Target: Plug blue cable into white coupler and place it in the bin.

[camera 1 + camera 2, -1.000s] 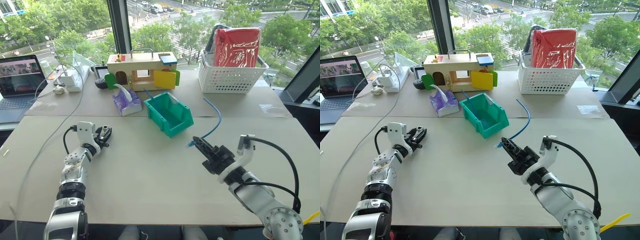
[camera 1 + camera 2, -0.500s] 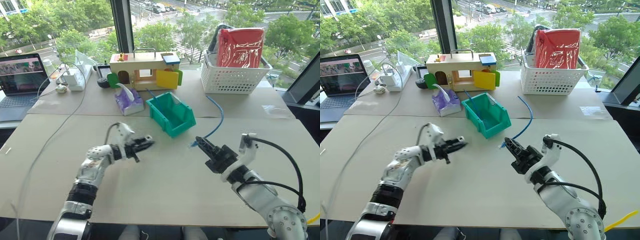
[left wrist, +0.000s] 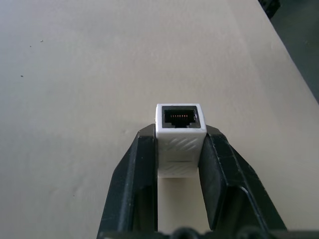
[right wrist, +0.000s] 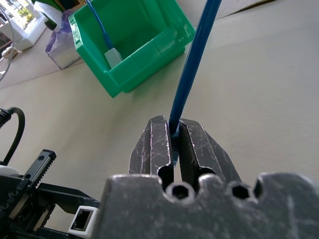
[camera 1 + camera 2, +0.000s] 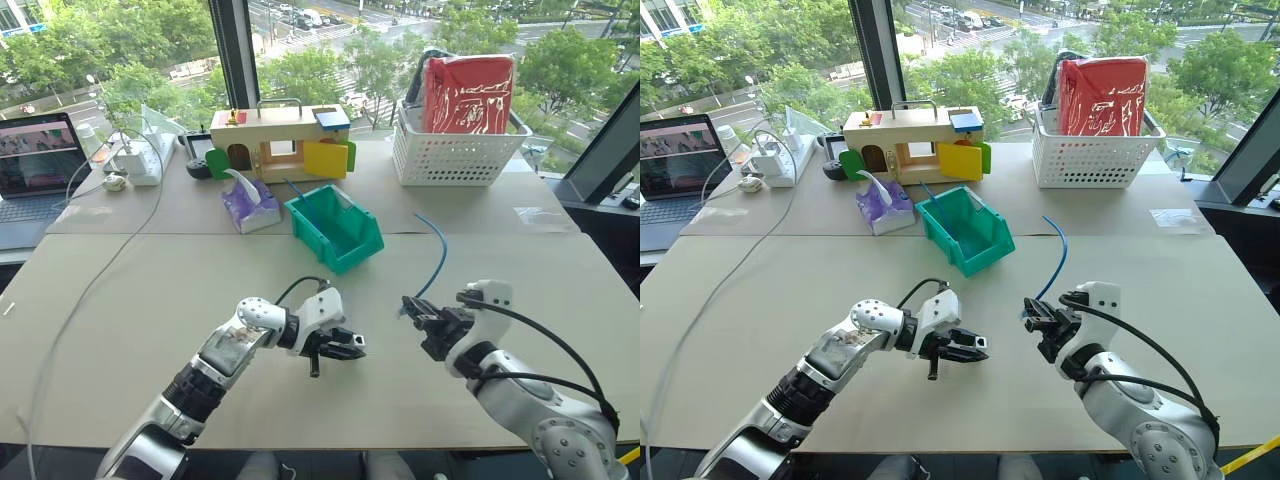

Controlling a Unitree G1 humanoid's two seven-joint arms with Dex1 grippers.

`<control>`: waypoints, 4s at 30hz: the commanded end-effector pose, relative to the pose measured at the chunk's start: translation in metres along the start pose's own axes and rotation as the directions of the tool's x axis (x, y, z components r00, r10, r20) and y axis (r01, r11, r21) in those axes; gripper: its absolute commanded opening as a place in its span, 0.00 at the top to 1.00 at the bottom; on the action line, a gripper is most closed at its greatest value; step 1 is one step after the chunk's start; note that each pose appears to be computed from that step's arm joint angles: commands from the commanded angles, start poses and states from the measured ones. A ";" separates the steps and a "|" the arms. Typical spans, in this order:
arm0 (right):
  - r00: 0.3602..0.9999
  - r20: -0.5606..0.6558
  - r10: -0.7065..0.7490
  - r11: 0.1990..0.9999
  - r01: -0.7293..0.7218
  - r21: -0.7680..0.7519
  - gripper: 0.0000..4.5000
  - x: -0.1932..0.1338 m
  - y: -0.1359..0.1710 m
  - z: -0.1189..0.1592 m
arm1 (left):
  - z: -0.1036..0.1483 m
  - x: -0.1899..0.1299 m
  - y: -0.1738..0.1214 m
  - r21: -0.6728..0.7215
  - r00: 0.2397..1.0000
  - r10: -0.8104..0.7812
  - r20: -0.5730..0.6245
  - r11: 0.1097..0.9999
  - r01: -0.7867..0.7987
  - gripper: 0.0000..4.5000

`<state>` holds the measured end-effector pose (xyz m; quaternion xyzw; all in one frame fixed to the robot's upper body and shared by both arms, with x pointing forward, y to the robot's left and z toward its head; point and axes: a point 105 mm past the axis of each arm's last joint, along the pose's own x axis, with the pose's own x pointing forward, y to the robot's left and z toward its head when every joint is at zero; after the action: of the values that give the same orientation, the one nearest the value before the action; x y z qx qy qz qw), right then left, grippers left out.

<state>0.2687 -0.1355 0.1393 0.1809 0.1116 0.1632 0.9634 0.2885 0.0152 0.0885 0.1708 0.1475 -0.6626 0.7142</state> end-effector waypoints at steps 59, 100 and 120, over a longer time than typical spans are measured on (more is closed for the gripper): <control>0.998 0.042 0.047 0.943 -0.059 0.329 1.00 0.001 0.004 -0.027 | 0.006 0.014 0.018 -0.079 0.951 0.226 -0.210 0.966 -0.247 0.86; 0.953 -0.260 0.155 0.987 -0.158 0.009 1.00 0.008 0.036 -0.072 | 0.049 0.019 0.015 -0.199 0.975 0.195 -0.110 0.956 -0.214 0.86; 0.894 -0.419 0.160 0.986 -0.125 0.111 1.00 -0.002 0.030 -0.110 | 0.047 0.012 0.017 -0.213 0.966 0.233 -0.115 0.944 -0.253 0.86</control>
<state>0.2637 -0.1028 0.1098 0.1999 0.1591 0.2105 0.9436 0.2963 -0.0132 0.1016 0.1260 0.2842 -0.5519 0.7738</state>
